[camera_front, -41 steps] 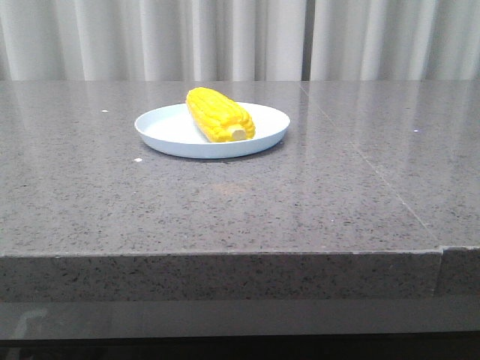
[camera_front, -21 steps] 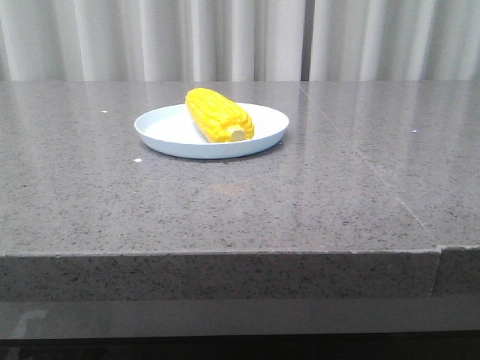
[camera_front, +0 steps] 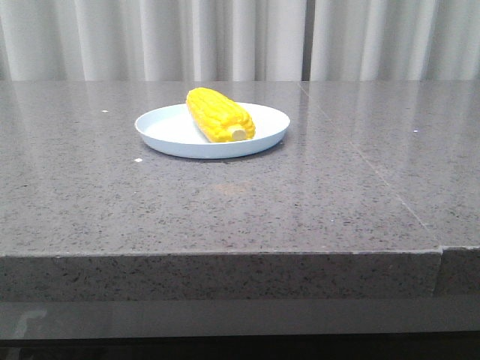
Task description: Place corn on plate with both arms
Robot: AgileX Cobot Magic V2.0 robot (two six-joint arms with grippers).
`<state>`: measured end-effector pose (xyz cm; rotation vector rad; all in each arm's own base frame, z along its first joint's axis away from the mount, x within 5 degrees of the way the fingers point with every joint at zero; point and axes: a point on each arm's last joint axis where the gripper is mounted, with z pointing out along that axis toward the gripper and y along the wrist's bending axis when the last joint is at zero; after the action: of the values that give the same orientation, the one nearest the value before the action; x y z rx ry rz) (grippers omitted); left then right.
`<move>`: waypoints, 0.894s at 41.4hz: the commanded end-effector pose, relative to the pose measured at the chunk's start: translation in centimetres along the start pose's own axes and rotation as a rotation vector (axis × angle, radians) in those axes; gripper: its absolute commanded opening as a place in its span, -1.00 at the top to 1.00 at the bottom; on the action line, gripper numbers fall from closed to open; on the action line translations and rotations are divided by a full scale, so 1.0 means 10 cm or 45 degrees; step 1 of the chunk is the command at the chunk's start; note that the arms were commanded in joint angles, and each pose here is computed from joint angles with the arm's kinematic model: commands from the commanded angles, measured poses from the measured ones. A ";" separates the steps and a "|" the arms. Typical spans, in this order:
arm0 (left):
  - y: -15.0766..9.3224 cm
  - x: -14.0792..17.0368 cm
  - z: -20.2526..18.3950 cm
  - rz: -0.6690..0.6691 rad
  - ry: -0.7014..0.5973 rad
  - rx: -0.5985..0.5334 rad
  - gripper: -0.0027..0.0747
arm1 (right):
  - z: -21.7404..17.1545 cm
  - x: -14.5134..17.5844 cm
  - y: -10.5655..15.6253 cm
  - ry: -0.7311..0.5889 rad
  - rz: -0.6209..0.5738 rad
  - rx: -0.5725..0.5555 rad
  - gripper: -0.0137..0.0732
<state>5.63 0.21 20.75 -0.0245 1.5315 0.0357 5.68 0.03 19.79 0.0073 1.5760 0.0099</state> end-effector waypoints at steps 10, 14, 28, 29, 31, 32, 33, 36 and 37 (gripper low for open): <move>0.00 -0.07 -0.02 -0.015 -0.121 -0.007 0.98 | -0.03 -0.18 -0.01 -0.209 0.021 0.018 0.84; 0.00 -0.07 -0.02 -0.015 -0.121 -0.007 0.98 | -0.03 -0.21 -0.01 -0.248 0.068 0.013 0.84; 0.00 -0.07 -0.02 -0.015 -0.121 -0.007 0.98 | -0.03 -0.21 -0.01 -0.250 0.084 0.010 0.84; 0.00 -0.07 -0.02 -0.015 -0.121 -0.007 0.98 | -0.03 -0.21 -0.01 -0.250 0.084 0.010 0.84; 0.00 -0.07 -0.02 -0.015 -0.121 -0.007 0.98 | -0.03 -0.21 -0.01 -0.250 0.084 0.010 0.84; 0.00 -0.07 -0.02 -0.015 -0.121 -0.007 0.98 | -0.03 -0.21 -0.01 -0.250 0.084 0.010 0.84; 0.00 -0.07 -0.02 -0.015 -0.121 -0.007 0.98 | -0.03 -0.21 -0.01 -0.250 0.084 0.010 0.84; 0.00 -0.07 -0.02 -0.015 -0.121 -0.007 0.98 | -0.03 -0.21 -0.01 -0.250 0.084 0.010 0.84; 0.00 -0.07 -0.02 -0.015 -0.121 -0.007 0.98 | -0.03 -0.21 -0.01 -0.249 0.084 0.010 0.84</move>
<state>5.63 0.21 20.75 -0.0245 1.5315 0.0357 5.65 -0.02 20.48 0.0709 1.4982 0.0707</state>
